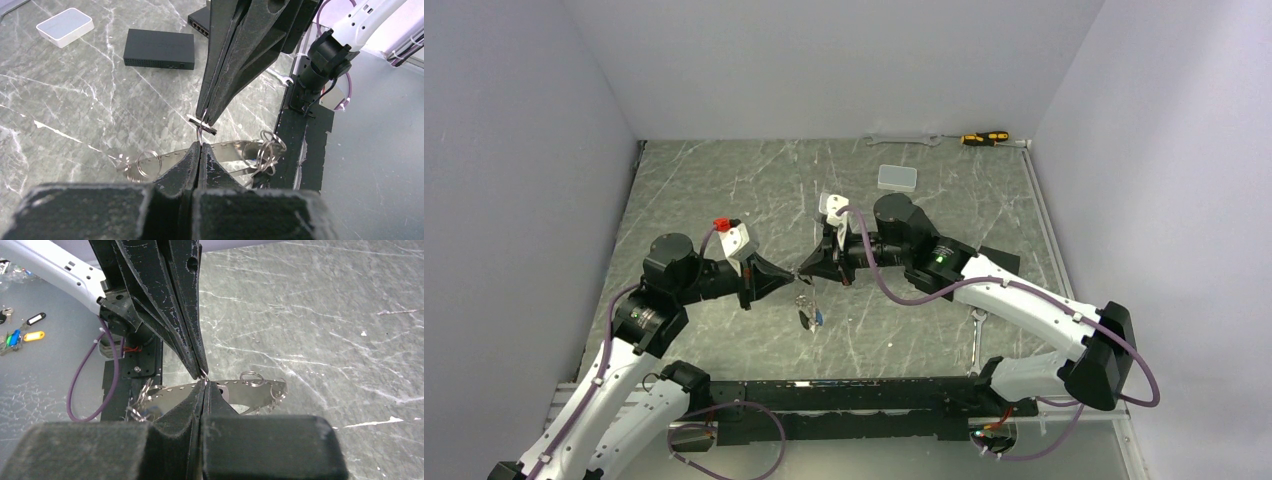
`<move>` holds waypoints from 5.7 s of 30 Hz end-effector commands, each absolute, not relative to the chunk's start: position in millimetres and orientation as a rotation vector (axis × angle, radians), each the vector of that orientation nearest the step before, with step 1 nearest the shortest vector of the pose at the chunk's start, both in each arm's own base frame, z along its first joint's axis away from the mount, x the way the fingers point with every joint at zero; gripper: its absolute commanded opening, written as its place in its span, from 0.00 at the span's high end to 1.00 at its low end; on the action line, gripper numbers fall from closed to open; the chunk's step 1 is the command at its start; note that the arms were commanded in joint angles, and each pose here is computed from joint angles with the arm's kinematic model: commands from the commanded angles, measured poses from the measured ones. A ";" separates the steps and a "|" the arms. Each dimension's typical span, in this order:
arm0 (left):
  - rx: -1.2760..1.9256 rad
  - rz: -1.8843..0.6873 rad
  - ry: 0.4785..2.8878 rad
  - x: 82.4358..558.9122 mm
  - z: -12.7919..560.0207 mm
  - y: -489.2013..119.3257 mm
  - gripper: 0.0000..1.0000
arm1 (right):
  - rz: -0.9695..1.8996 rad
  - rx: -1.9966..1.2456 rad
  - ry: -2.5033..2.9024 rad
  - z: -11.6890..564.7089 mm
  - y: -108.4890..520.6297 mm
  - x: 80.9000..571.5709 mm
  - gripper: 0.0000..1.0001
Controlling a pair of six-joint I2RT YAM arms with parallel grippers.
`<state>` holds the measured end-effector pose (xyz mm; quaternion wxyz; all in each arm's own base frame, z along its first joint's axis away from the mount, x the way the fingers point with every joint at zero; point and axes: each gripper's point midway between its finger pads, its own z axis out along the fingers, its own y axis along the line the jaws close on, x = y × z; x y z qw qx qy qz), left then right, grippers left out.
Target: Put the keys on the keyring
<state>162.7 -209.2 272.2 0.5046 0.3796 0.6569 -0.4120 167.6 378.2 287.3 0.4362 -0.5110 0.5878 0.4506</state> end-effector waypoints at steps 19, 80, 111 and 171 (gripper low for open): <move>0.897 -0.913 1.511 169.1 291.1 -203.4 1.00 | 1.130 -1.282 1.376 298.1 381.2 161.8 1.00; 0.933 -0.959 1.500 163.9 288.3 -208.6 1.00 | 1.100 -1.234 1.425 302.3 394.1 179.8 1.00; 0.933 -0.947 1.472 159.5 293.7 -205.9 1.00 | 1.092 -1.197 1.514 283.4 384.4 189.9 1.00; 0.932 -0.948 1.469 160.6 293.0 -206.6 1.00 | 1.203 -1.411 1.405 302.2 385.5 160.0 1.00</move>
